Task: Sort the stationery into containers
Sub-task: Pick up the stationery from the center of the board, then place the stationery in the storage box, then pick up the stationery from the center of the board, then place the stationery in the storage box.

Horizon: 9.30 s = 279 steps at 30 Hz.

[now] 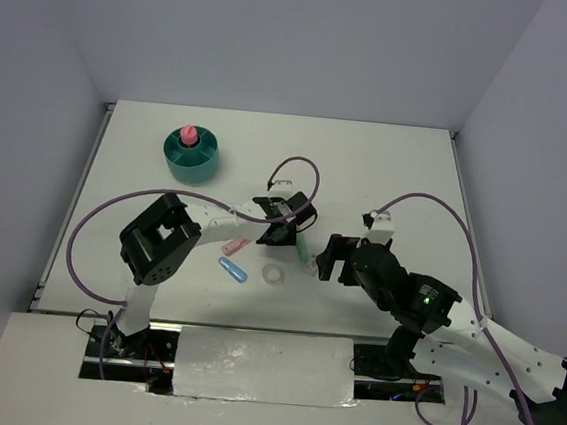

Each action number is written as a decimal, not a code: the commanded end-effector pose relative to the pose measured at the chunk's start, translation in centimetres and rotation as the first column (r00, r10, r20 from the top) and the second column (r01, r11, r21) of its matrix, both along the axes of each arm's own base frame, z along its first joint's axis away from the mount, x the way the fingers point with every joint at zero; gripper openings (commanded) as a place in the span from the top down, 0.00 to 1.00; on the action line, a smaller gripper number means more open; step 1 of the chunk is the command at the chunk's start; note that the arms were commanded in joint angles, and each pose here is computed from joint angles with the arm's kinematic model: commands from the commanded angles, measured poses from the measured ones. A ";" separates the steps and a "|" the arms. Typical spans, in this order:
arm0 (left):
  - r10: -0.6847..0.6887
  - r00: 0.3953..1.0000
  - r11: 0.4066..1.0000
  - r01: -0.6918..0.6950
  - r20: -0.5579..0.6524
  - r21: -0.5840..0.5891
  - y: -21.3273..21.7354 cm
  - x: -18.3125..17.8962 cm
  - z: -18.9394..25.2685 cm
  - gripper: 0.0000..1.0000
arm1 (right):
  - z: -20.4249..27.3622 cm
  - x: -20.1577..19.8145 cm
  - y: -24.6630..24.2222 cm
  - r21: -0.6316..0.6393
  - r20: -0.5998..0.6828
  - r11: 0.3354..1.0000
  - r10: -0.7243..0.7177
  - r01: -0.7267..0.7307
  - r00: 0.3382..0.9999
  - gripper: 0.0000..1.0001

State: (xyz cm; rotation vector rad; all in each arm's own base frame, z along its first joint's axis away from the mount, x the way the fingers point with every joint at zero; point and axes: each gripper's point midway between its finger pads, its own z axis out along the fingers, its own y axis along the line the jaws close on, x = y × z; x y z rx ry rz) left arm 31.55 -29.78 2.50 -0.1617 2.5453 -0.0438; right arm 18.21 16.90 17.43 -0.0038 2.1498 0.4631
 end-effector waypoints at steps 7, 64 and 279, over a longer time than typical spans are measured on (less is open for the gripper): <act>-0.125 0.968 0.992 0.125 0.218 0.015 1.7 7.5 8.9 0.81 | 1.2 1.0 1.0 0.018 0.063 1.000 0.021 -0.022 0.998 0.00; 0.301 0.903 0.943 -0.331 0.307 0.047 28.7 26.8 15.7 0.54 | -2.4 2.7 4.1 -0.070 0.068 0.978 0.201 -0.196 0.977 0.00; 0.621 0.541 0.782 -0.477 0.567 -0.401 24.8 27.5 30.1 0.01 | -0.1 4.3 9.2 -0.115 0.194 0.949 0.313 -0.295 0.930 0.00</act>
